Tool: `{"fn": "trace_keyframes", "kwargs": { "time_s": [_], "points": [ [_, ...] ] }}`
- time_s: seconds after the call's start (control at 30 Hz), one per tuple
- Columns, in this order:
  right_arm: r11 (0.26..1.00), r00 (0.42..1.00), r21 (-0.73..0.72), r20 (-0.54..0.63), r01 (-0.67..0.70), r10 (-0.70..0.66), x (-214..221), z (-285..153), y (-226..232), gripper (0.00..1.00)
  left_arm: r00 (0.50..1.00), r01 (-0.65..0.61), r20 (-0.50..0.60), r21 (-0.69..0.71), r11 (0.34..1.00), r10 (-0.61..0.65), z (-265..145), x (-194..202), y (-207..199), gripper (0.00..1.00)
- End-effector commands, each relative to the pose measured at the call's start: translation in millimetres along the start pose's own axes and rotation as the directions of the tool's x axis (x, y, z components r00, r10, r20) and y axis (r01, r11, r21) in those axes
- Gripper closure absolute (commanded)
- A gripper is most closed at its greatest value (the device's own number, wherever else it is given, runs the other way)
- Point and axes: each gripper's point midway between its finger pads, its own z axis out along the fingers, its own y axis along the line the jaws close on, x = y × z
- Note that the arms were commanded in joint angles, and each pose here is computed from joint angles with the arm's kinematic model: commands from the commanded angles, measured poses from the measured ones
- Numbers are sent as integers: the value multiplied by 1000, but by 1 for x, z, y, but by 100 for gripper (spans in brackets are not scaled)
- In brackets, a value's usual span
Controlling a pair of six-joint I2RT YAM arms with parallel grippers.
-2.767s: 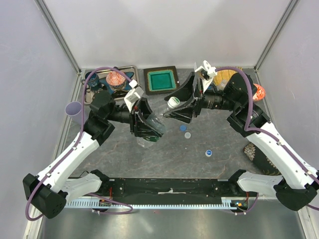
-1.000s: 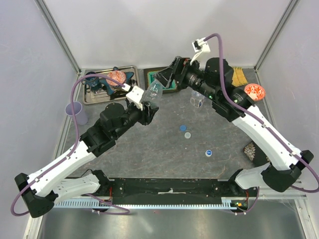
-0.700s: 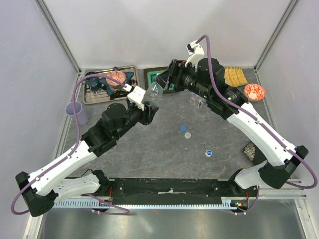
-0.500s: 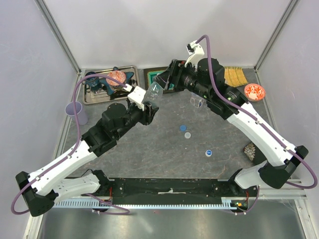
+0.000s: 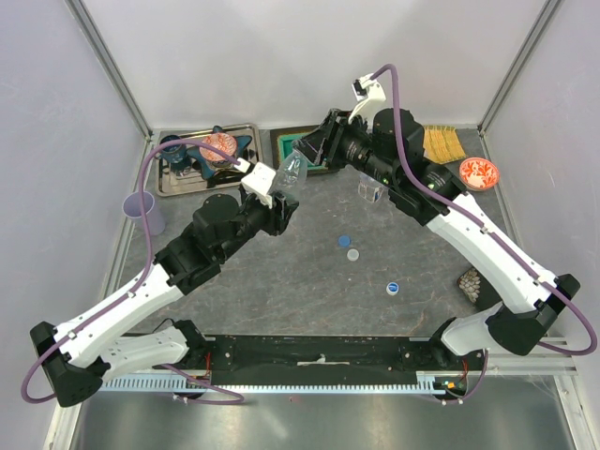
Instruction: Unscrew the bottle caps
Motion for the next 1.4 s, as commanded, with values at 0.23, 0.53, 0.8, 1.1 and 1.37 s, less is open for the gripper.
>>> {"fn": "trace_keyframes", "kwargs": {
  "time_s": [0.23,0.53,0.8,1.1,1.37],
  "points": [
    [996,998,-74,3,57,-57,2,-5,12,100,997,-23,72,20,1000,21,-4,-25,-3,55],
    [904,956,-334,-25,267,-291,7,-40,53,100,992,-59,123,379,924,13,-31,-48,-60,53],
    [522,884,-767,126,374,-450,26,-127,125,100,987,73,-1,893,445,-160,-110,-86,-113,52],
    [277,890,-917,147,285,-431,42,-177,147,100,985,115,-86,974,193,-152,-137,-88,-122,51],
    [217,894,-950,113,225,-434,65,-187,138,100,969,204,-180,970,133,-171,-124,-83,-122,52]
  ]
}}
